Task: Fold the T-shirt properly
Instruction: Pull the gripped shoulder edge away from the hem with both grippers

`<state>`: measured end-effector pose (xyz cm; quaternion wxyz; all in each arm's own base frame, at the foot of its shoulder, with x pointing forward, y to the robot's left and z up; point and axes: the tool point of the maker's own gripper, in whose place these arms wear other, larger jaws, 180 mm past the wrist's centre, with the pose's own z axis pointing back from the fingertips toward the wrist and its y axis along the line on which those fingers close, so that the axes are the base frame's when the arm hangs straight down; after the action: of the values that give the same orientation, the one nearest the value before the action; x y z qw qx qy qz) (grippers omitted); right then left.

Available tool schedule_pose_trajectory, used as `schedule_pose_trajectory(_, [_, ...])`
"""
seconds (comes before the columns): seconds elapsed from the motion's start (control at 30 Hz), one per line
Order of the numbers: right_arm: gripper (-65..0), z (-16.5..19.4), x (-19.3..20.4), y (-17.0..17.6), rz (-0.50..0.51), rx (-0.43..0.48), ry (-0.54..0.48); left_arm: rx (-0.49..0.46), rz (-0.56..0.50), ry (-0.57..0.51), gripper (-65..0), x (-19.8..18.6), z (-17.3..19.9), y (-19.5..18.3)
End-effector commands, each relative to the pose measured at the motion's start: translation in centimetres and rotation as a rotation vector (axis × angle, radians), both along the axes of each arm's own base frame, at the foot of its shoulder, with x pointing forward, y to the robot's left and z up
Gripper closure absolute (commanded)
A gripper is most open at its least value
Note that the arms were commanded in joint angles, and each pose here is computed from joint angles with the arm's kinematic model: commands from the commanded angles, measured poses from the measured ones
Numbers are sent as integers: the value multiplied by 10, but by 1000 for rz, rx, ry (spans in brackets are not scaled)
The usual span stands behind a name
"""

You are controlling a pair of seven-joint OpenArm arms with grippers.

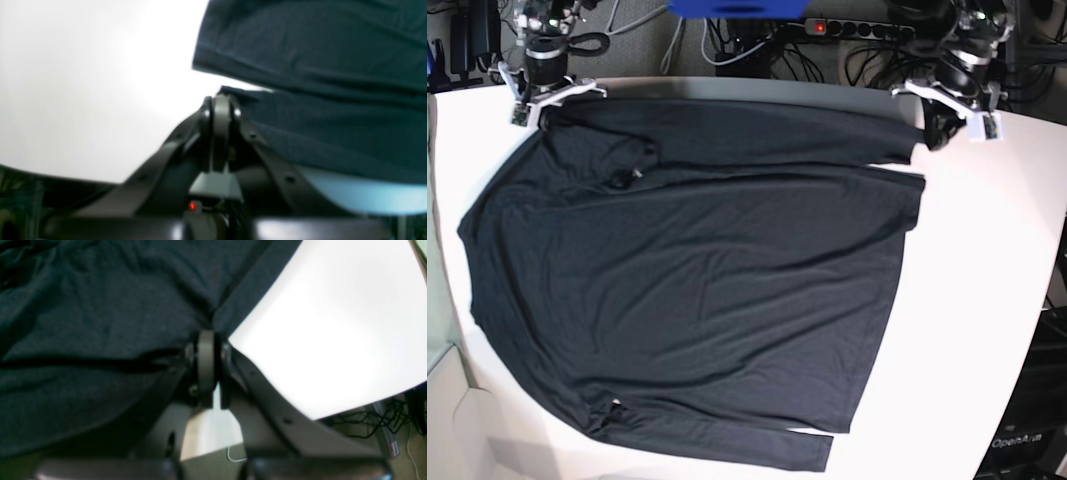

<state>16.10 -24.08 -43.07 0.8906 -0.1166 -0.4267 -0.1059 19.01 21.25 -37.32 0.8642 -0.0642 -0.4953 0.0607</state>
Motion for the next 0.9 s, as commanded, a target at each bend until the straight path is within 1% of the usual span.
schedule_pose_trajectory(0.0, [0,5,5,-3,4,-14,-6,3,-1,-54,0,7,13,2])
schedule_pose_trajectory(0.1, [0,14,12,-4,8,-24,-33,3,-1,-72,0,13,16,2])
schedule_pose_trajectory(0.27, [0,40,26,-4,22,-50,-102,3,-1,-101,0,24,22,2])
schedule_pose_trajectory(0.4, [0,54,42,-6,29,-63,-150,-2,-15,-54,0,31,16,-1])
schedule_pose_trajectory(0.57, [0,61,58,6,96,-38,-185,-3,-28,-51,0,51,21,-3])
schedule_pose_trajectory(0.7, [0,68,70,7,100,-40,-217,-3,-41,-29,0,63,22,-5])
schedule_pose_trajectory(0.87, [0,80,87,4,112,-56,-258,-1,-51,-35,0,79,30,-6])
